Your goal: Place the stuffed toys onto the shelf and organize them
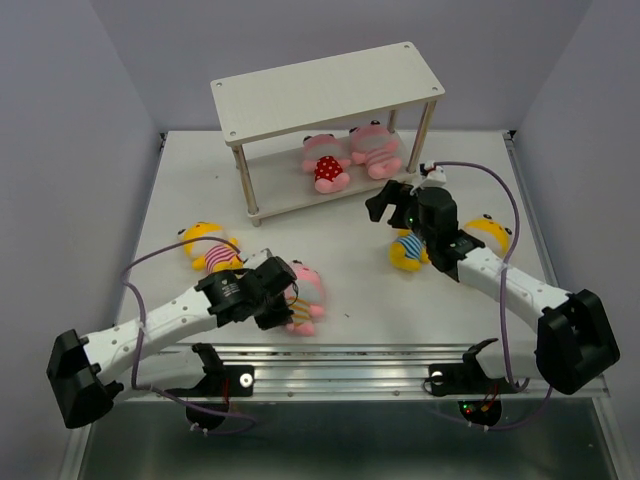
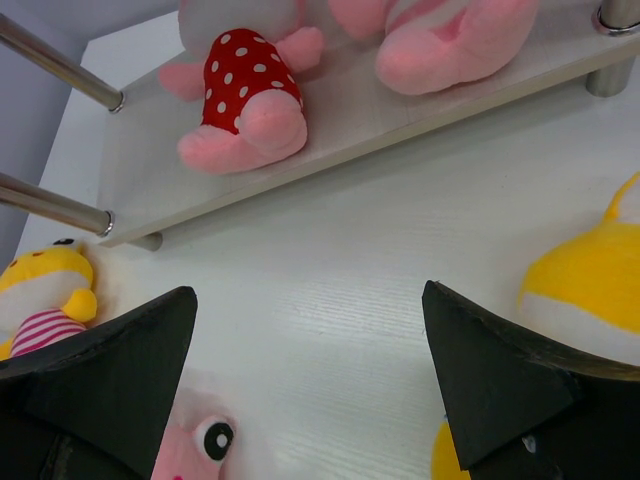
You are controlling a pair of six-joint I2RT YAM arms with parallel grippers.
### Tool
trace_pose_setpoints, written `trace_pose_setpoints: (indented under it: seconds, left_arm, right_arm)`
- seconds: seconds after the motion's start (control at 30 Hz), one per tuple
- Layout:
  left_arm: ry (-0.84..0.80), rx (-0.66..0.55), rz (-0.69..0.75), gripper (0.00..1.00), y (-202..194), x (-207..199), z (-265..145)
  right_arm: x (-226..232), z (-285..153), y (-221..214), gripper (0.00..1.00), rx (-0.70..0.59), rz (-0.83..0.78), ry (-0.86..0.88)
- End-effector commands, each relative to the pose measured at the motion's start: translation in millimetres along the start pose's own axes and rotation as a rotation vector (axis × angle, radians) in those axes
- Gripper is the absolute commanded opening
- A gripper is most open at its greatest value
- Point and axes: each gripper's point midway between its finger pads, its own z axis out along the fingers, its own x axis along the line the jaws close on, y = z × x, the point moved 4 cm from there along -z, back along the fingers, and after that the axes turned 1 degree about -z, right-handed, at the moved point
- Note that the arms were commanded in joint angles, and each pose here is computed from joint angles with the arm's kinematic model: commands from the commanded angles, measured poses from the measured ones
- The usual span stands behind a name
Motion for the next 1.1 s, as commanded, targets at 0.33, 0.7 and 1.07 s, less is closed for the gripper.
trace_pose_setpoints:
  seconds: [0.33,0.7,1.07]
  left_arm:
    - [-0.447,-0.459,-0.142,0.0,72,-57,-69]
    - [-0.519,-0.748,-0.146,0.0,129,-75,-100]
    - [-0.537,-0.759,-0.051,0.0,169,-87,-77]
  right_arm:
    - [-8,-21,13,1.0,-0.079,0.011,-0.026]
    - [-8,-26,14,1.0,-0.087,0.031,-0.022]
    - [-9,-27,17,1.0,-0.101,0.03,-0.03]
